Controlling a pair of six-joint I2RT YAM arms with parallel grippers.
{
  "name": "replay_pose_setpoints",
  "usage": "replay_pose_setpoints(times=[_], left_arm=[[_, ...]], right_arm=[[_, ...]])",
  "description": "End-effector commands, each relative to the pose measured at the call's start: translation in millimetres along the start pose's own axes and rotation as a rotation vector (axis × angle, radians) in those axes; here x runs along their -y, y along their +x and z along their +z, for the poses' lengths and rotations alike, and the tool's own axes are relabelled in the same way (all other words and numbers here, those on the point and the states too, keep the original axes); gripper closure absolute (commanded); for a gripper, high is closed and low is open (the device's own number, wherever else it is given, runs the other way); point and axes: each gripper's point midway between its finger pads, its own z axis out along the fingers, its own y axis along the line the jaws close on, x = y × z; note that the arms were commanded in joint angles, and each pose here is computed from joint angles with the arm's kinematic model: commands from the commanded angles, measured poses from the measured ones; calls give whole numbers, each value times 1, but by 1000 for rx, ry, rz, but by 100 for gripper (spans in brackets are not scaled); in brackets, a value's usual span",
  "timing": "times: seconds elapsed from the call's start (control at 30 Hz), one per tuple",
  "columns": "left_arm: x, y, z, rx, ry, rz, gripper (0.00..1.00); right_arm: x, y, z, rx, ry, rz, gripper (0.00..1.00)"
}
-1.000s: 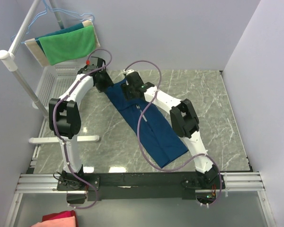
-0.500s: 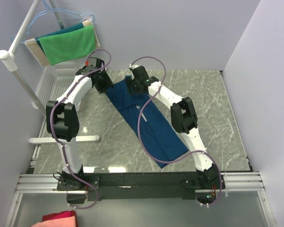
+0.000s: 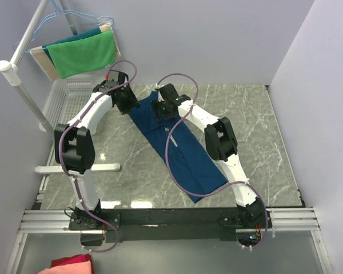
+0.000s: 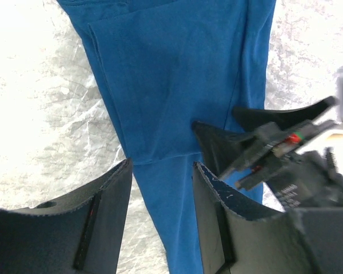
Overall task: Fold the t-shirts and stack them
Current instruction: Fold the tshirt
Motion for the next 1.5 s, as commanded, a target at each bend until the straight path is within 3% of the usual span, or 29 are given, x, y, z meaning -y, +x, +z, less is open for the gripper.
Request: replay_pose_setpoints(times=[0.0,0.2,0.47,0.77,0.97,1.1,1.47], left_arm=[[4,-2,-12,11,15,6,48],[4,-4,-19,23,12,10,48],[6,-7,-24,34,17,14,48],[12,-1,-15,8,24,26,48],[17,13,0,-30,3,58,48],[33,23,16,-55,-1,92,48],[75,66,61,-140,21,174,48]], right_arm=[[4,10,4,-51,23,28,23],[25,14,-3,-112,46,126,23],[88,39,-14,-226,254,175,29],[147,54,-31,-273,402,228,29],[166,57,-37,-258,505,316,31],[181,62,-42,-265,501,471,33],[198,65,-52,-256,551,573,37]])
